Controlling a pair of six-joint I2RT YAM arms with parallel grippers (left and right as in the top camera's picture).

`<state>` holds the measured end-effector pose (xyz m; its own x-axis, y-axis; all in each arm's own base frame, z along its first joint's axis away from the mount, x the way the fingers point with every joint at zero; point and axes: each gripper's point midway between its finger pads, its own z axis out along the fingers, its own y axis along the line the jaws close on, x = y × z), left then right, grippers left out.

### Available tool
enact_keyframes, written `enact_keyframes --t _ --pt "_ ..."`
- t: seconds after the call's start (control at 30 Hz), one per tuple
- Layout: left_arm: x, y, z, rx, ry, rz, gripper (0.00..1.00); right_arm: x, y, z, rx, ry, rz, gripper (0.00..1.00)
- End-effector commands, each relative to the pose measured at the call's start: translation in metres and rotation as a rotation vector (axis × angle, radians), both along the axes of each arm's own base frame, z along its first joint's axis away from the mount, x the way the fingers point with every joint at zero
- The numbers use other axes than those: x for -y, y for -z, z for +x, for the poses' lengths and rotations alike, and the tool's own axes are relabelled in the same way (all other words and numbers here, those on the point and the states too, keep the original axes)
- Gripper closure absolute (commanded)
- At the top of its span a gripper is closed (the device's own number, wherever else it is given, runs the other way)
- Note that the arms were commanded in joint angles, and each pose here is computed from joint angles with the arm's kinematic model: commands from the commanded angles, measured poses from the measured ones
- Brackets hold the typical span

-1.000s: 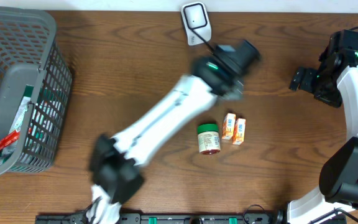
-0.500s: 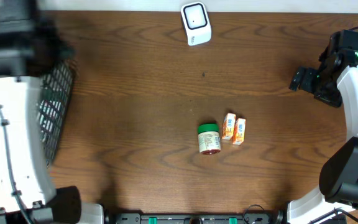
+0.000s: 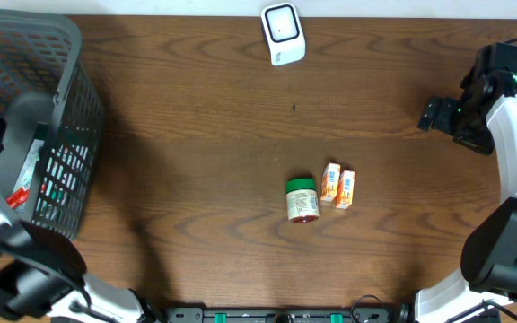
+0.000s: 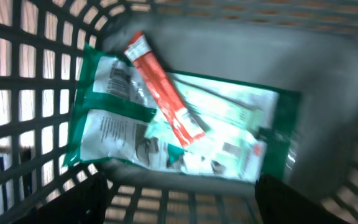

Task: Scan the item barcode
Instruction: 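Retract the left gripper back over the basket, then grasp the red stick packets inside the basket with the left gripper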

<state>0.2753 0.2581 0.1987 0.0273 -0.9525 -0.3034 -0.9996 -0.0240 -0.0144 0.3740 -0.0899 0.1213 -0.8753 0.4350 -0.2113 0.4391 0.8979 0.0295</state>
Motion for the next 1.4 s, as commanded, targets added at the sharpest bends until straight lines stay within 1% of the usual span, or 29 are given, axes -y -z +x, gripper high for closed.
enact_keyframes --t 0.0,0.27,0.6,0.8,1.07,1.1,1.13,1.27,1.37 --pt "-0.010 0.025 -0.004 -0.041 -0.079 -0.036 0.24 0.002 -0.008 0.002 0.020 -0.006 -0.016 0.01" --pt "-0.019 0.074 0.007 -0.115 -0.101 -0.092 0.24 0.002 -0.008 0.002 0.020 -0.006 -0.016 0.01" --pt "-0.027 0.111 0.015 -0.152 -0.104 -0.114 0.25 0.002 -0.008 0.002 0.020 -0.006 -0.016 0.01" --pt "-0.028 0.128 0.016 -0.154 -0.105 -0.116 0.25 0.002 -0.008 0.002 0.019 -0.006 -0.016 0.01" --pt "-0.024 0.160 0.009 -0.161 -0.108 -0.121 0.25 0.002 -0.008 0.002 0.020 -0.006 -0.016 0.01" --pt "-0.024 0.162 0.009 -0.160 -0.109 -0.120 0.28 0.002 -0.008 0.002 0.020 -0.006 -0.016 0.01" --pt "-0.025 0.163 0.008 -0.159 -0.112 -0.121 0.34 0.002 -0.008 0.002 0.020 -0.006 -0.016 0.01" --pt "-0.027 0.156 0.009 -0.147 -0.112 -0.112 0.44 0.002 -0.008 0.002 0.020 -0.006 -0.016 0.01" --pt "-0.030 0.136 0.012 -0.113 -0.114 -0.088 0.51 0.002 -0.008 0.002 0.020 -0.006 -0.016 0.01"
